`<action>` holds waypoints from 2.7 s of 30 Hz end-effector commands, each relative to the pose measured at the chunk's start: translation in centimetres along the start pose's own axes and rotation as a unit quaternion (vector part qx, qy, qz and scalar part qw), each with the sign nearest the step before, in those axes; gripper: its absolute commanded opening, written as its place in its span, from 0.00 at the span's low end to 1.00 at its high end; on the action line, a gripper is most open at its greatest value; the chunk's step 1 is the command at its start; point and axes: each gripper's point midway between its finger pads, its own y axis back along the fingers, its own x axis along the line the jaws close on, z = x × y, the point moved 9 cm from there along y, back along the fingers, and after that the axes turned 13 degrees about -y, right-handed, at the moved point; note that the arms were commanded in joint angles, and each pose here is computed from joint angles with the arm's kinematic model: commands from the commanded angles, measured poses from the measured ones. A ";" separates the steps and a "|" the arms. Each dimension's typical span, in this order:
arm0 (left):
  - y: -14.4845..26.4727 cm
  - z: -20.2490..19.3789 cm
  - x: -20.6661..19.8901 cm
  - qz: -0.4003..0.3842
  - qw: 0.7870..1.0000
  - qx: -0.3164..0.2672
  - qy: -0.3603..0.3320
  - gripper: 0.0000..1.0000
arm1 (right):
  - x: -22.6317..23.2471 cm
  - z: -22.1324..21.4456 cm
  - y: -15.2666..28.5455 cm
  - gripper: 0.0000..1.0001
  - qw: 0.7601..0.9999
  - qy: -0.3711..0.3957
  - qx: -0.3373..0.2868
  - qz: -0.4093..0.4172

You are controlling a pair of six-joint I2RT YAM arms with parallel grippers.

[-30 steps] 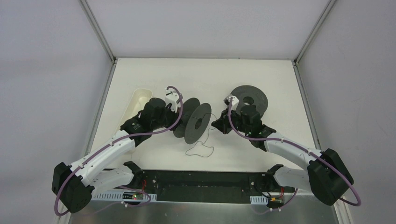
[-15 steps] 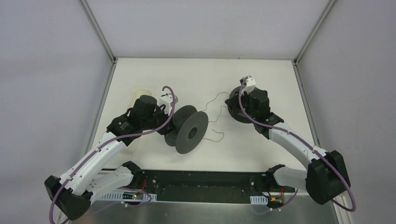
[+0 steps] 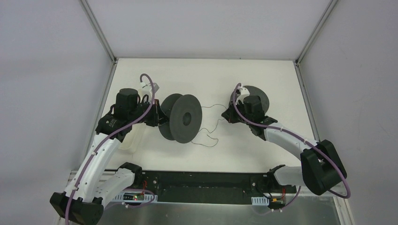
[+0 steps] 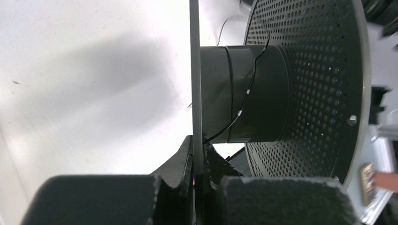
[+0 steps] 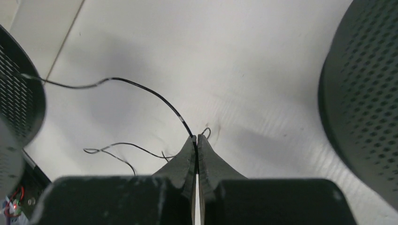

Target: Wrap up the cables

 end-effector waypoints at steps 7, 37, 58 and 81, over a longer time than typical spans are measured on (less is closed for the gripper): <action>2.8 5.8 -0.9 0.003 0.974 -0.202 0.100 0.00 | 2.5 -4.9 1.4 0.00 0.997 -0.014 0.029 0.066; -2.9 -0.1 1.2 0.212 0.975 -0.005 -0.067 0.00 | 17.4 -3.6 5.7 0.00 0.949 0.300 -0.061 0.067; -2.1 -0.5 0.7 0.185 0.975 0.050 -0.109 0.00 | 18.5 -0.7 4.6 0.10 0.869 0.431 -0.238 -0.047; -0.9 -2.8 -1.2 0.018 0.980 0.063 -0.186 0.00 | 19.9 3.3 4.0 0.06 0.863 0.405 -0.299 -0.039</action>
